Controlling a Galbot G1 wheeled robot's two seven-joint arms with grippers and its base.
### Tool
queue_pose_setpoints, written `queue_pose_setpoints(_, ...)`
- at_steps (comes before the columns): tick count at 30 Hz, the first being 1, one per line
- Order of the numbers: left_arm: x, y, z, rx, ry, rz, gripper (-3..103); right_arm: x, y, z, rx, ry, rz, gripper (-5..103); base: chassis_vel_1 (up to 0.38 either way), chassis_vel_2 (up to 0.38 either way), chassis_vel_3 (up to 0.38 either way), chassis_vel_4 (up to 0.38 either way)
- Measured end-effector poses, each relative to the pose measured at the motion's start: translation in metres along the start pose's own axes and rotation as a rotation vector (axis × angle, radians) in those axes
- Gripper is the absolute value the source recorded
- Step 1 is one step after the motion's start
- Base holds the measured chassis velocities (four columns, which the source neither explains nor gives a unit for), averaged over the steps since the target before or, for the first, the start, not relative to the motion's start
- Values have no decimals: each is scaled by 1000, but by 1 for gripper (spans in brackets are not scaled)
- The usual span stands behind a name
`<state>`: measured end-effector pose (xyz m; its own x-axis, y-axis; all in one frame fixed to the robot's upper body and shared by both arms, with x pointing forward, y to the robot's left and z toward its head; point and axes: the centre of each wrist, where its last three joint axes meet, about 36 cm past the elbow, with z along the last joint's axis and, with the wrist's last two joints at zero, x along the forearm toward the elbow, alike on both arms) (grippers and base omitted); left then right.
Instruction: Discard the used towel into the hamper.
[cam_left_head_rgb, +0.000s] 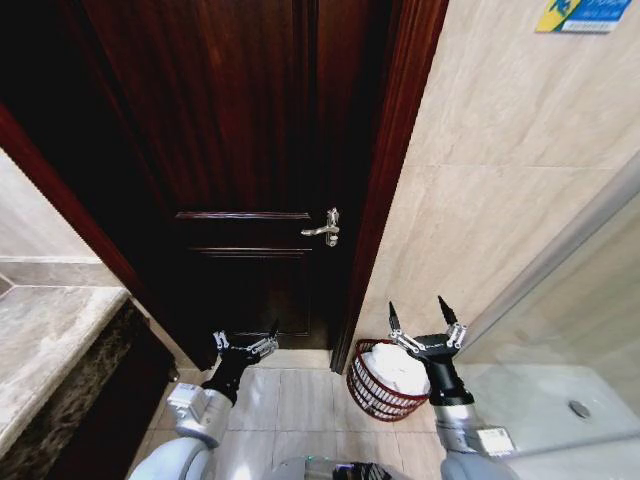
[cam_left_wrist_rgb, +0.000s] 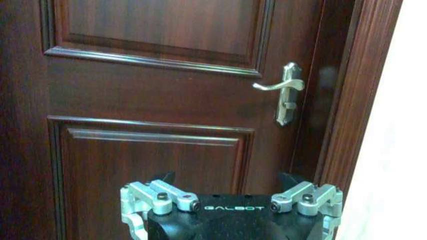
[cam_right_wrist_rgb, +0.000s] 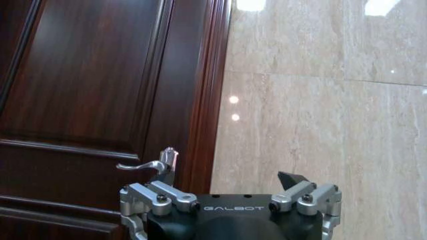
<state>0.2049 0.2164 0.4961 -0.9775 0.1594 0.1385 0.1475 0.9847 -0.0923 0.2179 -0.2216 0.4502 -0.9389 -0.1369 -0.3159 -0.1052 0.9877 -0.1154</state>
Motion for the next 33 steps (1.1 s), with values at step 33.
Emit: queue_pose_setpoints(33, 0, 0, 0, 0, 0, 0, 100, 0, 0, 0, -1, 0, 1, 100, -77, -80, 73, 76)
